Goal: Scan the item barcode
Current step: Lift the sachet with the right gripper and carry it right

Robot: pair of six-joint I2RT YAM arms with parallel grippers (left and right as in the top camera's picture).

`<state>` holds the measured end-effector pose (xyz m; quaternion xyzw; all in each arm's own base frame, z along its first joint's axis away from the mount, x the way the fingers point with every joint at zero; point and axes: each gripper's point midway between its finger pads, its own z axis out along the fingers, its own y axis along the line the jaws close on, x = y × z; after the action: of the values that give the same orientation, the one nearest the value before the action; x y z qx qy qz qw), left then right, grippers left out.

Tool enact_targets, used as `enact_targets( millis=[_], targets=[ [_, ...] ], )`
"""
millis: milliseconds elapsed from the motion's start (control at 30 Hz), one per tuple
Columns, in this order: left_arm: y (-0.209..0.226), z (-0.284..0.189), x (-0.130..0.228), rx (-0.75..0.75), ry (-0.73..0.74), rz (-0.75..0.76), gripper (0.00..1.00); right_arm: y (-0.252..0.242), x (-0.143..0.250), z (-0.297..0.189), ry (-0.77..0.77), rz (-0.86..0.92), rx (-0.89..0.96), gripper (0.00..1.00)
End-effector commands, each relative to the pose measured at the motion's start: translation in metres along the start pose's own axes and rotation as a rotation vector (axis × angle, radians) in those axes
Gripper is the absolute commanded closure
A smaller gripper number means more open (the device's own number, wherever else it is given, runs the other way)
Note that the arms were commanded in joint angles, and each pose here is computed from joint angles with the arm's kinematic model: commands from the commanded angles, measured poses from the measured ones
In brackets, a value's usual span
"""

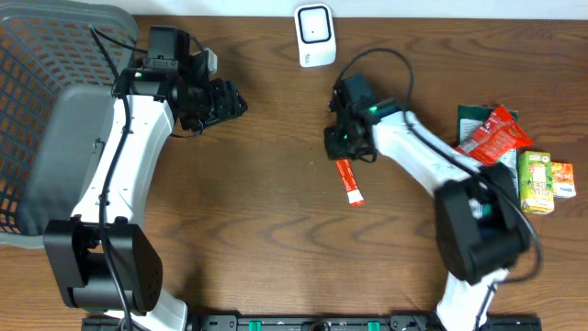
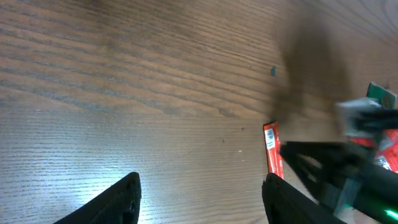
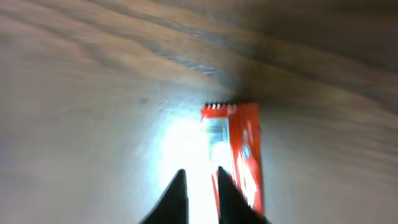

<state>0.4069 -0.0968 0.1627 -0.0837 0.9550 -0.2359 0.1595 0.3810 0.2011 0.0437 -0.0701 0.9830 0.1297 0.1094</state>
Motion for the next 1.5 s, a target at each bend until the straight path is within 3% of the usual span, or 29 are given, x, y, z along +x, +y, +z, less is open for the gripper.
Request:
enact_targets(
  millis=[0,67,100,167,367,567,800,967,1033,1100,1267,1467],
  targets=[
    [0.004,0.003,0.005,-0.013,0.014,0.002,0.37,0.010,-0.024,-0.069,-0.130,-0.011,-0.050,0.74],
    [0.004,0.003,0.005,-0.013,0.014,0.002,0.36,0.003,-0.013,-0.083,-0.105,0.002,-0.038,0.68],
    [0.004,0.003,0.005,-0.013,0.014,0.002,0.36,-0.002,-0.004,-0.089,-0.075,0.013,-0.024,0.58],
    [0.004,0.003,0.005,-0.013,0.014,0.002,0.36,-0.010,0.009,-0.091,-0.024,0.026,-0.006,0.49],
    [0.009,0.003,0.004,-0.041,0.005,0.002,0.36,-0.022,0.045,-0.073,0.105,0.029,0.027,0.45],
    [0.014,0.003,0.005,-0.065,0.008,-0.002,0.32,-0.022,0.074,-0.042,0.150,-0.002,0.033,0.53],
    [0.015,0.003,0.011,-0.072,0.030,-0.010,0.29,-0.031,0.087,0.005,0.059,-0.028,0.045,0.67],
    [0.011,0.006,0.016,-0.071,0.045,0.000,0.29,-0.032,0.098,0.023,0.019,-0.018,0.030,0.67],
    [0.007,0.007,0.018,-0.069,0.050,0.009,0.28,-0.033,0.100,0.025,0.022,-0.005,0.031,0.78],
    [0.004,0.009,0.020,-0.066,0.055,0.019,0.28,-0.033,0.100,0.025,0.023,0.006,0.031,0.99],
    [-0.005,0.012,0.026,-0.060,0.070,0.041,0.25,-0.029,0.096,0.021,0.011,0.072,0.007,0.99],
    [-0.011,0.015,0.041,-0.066,0.122,0.051,0.24,0.002,0.077,-0.005,-0.025,0.077,-0.186,0.99]
  ],
)
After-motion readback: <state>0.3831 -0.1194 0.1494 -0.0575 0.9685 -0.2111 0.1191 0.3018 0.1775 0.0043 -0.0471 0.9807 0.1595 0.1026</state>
